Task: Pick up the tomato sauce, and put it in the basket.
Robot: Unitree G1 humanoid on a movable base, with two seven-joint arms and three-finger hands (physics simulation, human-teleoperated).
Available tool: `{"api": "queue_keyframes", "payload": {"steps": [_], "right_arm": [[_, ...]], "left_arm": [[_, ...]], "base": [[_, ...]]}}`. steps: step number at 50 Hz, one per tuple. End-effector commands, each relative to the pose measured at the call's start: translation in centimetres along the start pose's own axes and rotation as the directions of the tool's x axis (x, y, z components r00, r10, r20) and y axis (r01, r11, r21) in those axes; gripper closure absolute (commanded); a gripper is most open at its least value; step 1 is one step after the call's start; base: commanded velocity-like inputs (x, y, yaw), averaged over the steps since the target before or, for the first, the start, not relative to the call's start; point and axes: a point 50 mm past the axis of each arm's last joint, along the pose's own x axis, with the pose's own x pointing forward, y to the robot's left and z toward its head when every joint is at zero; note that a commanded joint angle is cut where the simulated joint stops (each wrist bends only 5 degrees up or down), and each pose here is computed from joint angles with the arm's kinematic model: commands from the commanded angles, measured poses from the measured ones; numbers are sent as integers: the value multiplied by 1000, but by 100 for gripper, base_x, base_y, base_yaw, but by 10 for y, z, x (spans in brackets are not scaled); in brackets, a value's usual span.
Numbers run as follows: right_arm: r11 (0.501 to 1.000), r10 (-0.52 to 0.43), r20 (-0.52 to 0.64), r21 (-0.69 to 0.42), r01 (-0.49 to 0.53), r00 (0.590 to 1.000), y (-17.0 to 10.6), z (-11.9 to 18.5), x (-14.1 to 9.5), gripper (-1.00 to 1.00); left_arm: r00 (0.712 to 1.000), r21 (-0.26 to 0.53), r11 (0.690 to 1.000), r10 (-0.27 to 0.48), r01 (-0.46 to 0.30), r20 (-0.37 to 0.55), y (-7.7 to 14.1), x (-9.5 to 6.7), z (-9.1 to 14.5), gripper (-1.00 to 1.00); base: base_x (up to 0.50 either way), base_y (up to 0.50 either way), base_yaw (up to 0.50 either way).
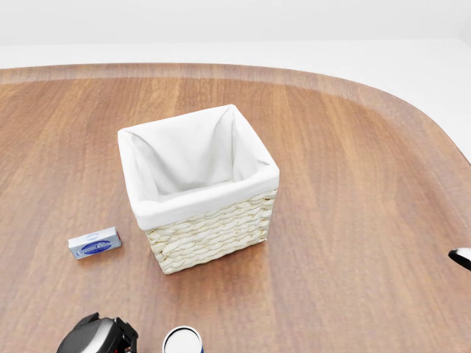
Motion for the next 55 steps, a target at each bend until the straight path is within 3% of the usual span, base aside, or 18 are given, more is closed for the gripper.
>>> {"api": "queue_keyframes", "payload": {"steps": [1, 11, 15, 17, 18, 21, 28, 32, 39, 40, 43, 44, 48, 50, 52, 54, 55], "right_arm": [[1000, 1, 14, 1, -1, 1000, 0, 3, 0, -100], [1000, 4, -31, -3, -4, 1000, 0, -7, -2, -100], [1000, 5, -3, 0, -5, 1000, 1, -1, 1, -100], [1000, 5, -4, 0, -5, 1000, 1, -1, 0, -100], [1000, 5, -46, -3, -5, 999, 0, -11, -2, -100], [1000, 6, -56, -3, -6, 998, 0, -13, -2, -100], [1000, 6, -68, -2, -6, 998, -1, -16, -2, -100], [1000, 4, -68, -2, -4, 998, -1, -16, -2, -100], [1000, 2, -74, -1, -3, 997, -2, -17, -3, -100], [1000, 2, -78, 0, -2, 997, -2, -17, -4, -100], [1000, 5, -80, -1, -5, 997, -1, -18, -4, -100], [1000, 2, -78, 1, -2, 997, -2, -17, -4, -100], [1000, 1, -72, 1, -1, 997, -2, -16, -4, -100], [1000, 2, -17, 5, -2, 1000, 0, -3, -1, -100], [1000, 1, -5, 6, -1, 1000, 0, 0, -1, -100], [1000, 0, -3, 8, 0, 1000, -1, 0, -1, -100], [1000, 0, -3, 8, 0, 1000, -1, 0, -1, -100]], "left_arm": [[1000, -1, 1000, 27, -27, -5, 3, 0, 0, 100], [996, -34, 996, 89, -88, 22, 26, -4, 10, 100], [984, -67, 984, 169, -165, 51, 66, -8, 28, 100], [984, -67, 984, 171, -167, 52, 67, -9, 29, 100], [974, -72, 976, 210, -205, 83, 86, -12, 40, 100], [952, -77, 962, 269, -260, 148, 115, -19, 56, 100], [919, -65, 946, 323, -316, 226, 146, -31, 75, 100], [864, -59, 918, 389, -391, 320, 181, -49, 99, 100], [770, -3, 859, 459, -511, 443, 238, -65, 140, 100], [741, 3, 842, 472, -539, 478, 251, -73, 152, 100], [694, -12, 819, 493, -573, 524, 267, -79, 171, 100], [675, -29, 819, 492, -573, 550, 271, -77, 182, 100], [648, -73, 822, 497, -565, 577, 282, -64, 202, 100], [651, -96, 825, 505, -557, 567, 294, -43, 216, 100], [667, -119, 829, 517, -547, 536, 302, -21, 223, 100], [714, -140, 848, 509, -511, 480, 309, 7, 229, 100], [717, -143, 849, 510, -509, 475, 310, 9, 229, 100]], "base": [[0, 0, 0], [0, 0, 0], [0, 0, 0], [0, 0, 0], [0, 0, 0], [0, 0, 0], [0, 0, 0], [0, 0, 0], [0, 0, 0], [0, 0, 0], [0, 0, 0], [0, 0, 0], [0, 0, 0], [0, 0, 0], [0, 0, 0], [0, 0, 0], [0, 0, 0]]}}
